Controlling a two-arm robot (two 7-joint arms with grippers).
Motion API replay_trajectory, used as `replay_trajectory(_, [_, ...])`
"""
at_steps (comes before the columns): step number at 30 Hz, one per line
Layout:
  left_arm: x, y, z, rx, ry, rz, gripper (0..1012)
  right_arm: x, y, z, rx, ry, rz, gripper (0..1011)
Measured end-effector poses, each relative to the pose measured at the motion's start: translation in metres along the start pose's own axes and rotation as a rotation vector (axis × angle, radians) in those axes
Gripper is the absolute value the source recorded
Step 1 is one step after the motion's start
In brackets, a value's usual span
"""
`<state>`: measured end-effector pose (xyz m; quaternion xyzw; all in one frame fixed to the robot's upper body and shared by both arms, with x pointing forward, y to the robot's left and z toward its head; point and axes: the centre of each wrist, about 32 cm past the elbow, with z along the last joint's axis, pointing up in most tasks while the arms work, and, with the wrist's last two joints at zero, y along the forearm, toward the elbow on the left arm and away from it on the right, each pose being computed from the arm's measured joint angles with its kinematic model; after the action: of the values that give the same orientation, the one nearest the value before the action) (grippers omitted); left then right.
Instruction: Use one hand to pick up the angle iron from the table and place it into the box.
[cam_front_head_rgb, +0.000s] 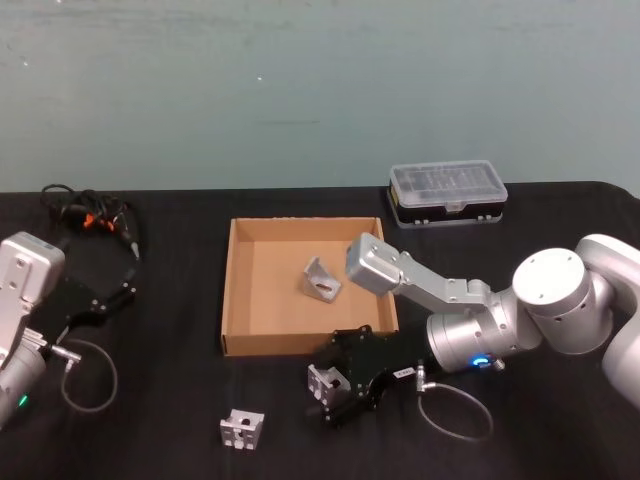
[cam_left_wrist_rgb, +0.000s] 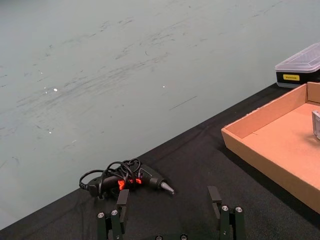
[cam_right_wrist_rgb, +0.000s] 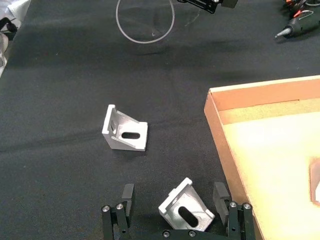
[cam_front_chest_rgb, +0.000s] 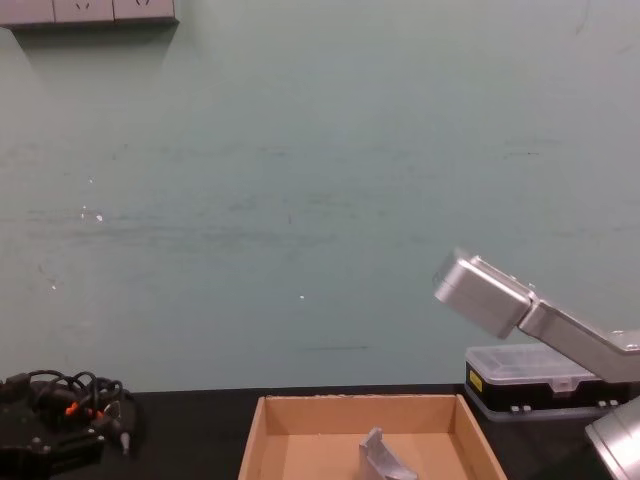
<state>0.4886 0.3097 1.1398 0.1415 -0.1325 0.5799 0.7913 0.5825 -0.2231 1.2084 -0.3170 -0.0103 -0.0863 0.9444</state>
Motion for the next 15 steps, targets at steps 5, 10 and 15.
replay_trajectory(5, [0.0000,0.0000,0.0000,0.000,0.000,0.000,1000,0.0013,0.0024,-0.0004,-0.006,0.002,0.002,1000])
replay_trajectory(10, [0.0000,0.0000,0.0000,0.000,0.000,0.000,1000,0.0013,0.0021,-0.0003,-0.006,0.001,0.001,1000])
replay_trajectory(15, [0.0000,0.0000,0.0000,0.000,0.000,0.000,1000,0.0013,0.0019,-0.0001,-0.005,0.001,0.001,983])
